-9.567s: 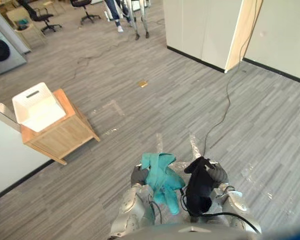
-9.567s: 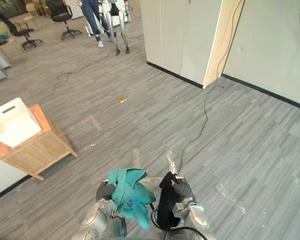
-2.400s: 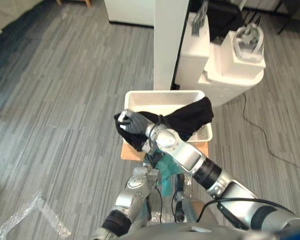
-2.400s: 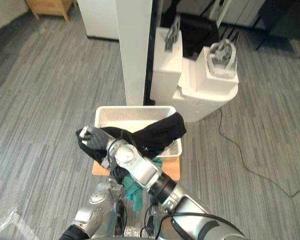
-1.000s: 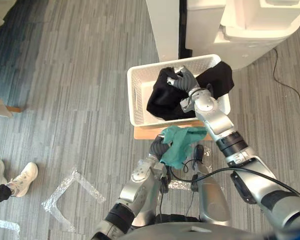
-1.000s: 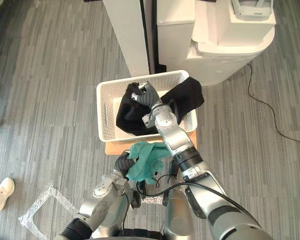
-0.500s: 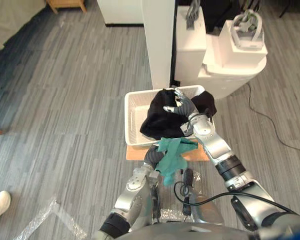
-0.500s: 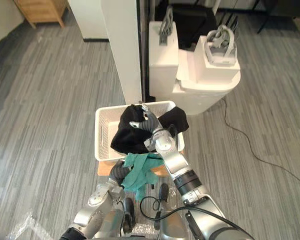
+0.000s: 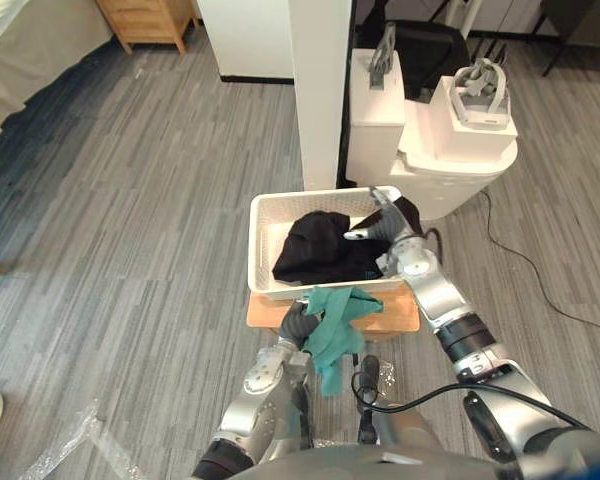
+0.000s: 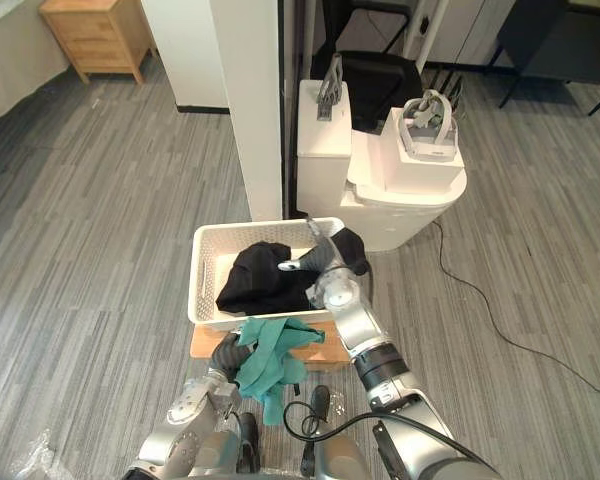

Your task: Tidy the bed and pick cloth on bed and put in laundry

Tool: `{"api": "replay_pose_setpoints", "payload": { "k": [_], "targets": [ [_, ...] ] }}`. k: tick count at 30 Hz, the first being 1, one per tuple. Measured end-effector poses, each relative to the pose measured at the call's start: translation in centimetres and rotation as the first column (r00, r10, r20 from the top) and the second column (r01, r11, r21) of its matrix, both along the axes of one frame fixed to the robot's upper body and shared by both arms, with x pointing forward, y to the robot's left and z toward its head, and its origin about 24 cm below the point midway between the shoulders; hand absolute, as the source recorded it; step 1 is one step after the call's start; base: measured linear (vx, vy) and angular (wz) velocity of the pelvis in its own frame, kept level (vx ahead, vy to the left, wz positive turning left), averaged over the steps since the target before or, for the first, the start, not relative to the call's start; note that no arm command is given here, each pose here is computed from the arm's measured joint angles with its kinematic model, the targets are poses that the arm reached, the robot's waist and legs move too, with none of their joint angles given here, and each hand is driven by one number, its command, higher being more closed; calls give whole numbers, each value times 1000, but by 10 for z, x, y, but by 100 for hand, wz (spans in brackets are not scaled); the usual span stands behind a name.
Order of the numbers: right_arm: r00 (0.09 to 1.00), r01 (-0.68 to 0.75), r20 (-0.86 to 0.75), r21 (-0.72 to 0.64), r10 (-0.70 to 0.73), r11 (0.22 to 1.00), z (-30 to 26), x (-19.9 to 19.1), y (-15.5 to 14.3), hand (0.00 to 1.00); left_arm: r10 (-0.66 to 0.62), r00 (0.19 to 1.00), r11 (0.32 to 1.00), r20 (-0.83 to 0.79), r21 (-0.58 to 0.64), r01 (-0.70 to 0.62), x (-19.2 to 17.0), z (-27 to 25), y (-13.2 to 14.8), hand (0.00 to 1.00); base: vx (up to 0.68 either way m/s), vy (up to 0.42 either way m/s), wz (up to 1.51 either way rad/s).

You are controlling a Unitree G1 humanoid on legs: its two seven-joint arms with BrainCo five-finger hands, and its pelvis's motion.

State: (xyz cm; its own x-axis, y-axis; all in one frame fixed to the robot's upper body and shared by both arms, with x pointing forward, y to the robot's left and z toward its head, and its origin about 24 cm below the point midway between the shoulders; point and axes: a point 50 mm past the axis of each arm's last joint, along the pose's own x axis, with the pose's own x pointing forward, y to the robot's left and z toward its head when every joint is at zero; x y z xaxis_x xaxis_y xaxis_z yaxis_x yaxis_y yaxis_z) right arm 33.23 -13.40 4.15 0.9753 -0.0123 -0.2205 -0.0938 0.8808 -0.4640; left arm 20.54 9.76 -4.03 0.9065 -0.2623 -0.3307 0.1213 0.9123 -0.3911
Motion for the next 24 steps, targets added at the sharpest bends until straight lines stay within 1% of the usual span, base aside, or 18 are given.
{"api": "replay_pose_setpoints", "payload": {
  "k": [1, 3, 4, 5, 6, 7, 8, 10, 12, 17, 19, 20, 22, 24],
  "targets": [
    [992, 98, -87, 38, -94, 994, -22, -11, -19, 0, 9, 1000, 1000, 0, 0, -9, 0, 0, 2, 100, 67, 46, -6],
    [961, 210, -194, 60, -195, 976, -48, -27, -38, 0, 38, 999, 999, 18, -5, -38, 3, 4, 7, 100, 65, 71, -11],
    [907, 322, -304, 56, -291, 945, -77, -50, -58, 0, 77, 994, 997, 73, -21, -76, 7, 17, 14, 100, 39, 80, -17],
    [894, 346, -323, 55, -311, 937, -82, -56, -62, 0, 85, 993, 996, 86, -26, -83, 8, 21, 15, 100, 37, 93, -21],
    [848, 418, -380, 49, -370, 907, -98, -73, -75, 0, 117, 986, 993, 122, -48, -112, 11, 31, 19, 100, 21, 59, -7],
    [843, 426, -385, 49, -376, 903, -99, -74, -76, 0, 120, 985, 992, 125, -50, -114, 11, 31, 20, 100, 26, 65, -5],
    [772, 523, -449, 49, -449, 851, -118, -99, -92, 0, 187, 969, 981, 163, -87, -175, 16, 44, 29, 100, 24, 59, 0],
    [702, 609, -494, 44, -513, 792, -132, -123, -108, 0, 250, 950, 966, 185, -111, -232, 19, 52, 41, 100, 4, 50, -2],
    [650, 664, -527, 44, -547, 746, -143, -144, -117, 0, 307, 930, 950, 204, -130, -285, 22, 60, 49, 100, -8, 30, -5],
    [543, 738, -594, -1, -594, 675, -163, -186, -128, 0, 436, 856, 897, 277, -210, -389, 29, 84, 71, 100, 4, 5, -2],
    [447, 781, -661, -40, -603, 623, -177, -217, -130, 0, 489, 816, 869, 308, -257, -424, 29, 97, 79, 100, 8, 9, -10],
    [412, 796, -683, -51, -603, 603, -180, -226, -130, 0, 496, 807, 865, 321, -265, -426, 30, 101, 80, 100, 37, 14, -7],
    [286, 849, -768, -74, -573, 524, -193, -261, -125, 0, 529, 768, 846, 361, -292, -446, 33, 115, 82, 100, 37, 17, -5],
    [218, 872, -815, -85, -537, 483, -199, -285, -118, 0, 551, 746, 833, 374, -291, -470, 38, 122, 85, 100, 11, 9, -5]
  ]
}}
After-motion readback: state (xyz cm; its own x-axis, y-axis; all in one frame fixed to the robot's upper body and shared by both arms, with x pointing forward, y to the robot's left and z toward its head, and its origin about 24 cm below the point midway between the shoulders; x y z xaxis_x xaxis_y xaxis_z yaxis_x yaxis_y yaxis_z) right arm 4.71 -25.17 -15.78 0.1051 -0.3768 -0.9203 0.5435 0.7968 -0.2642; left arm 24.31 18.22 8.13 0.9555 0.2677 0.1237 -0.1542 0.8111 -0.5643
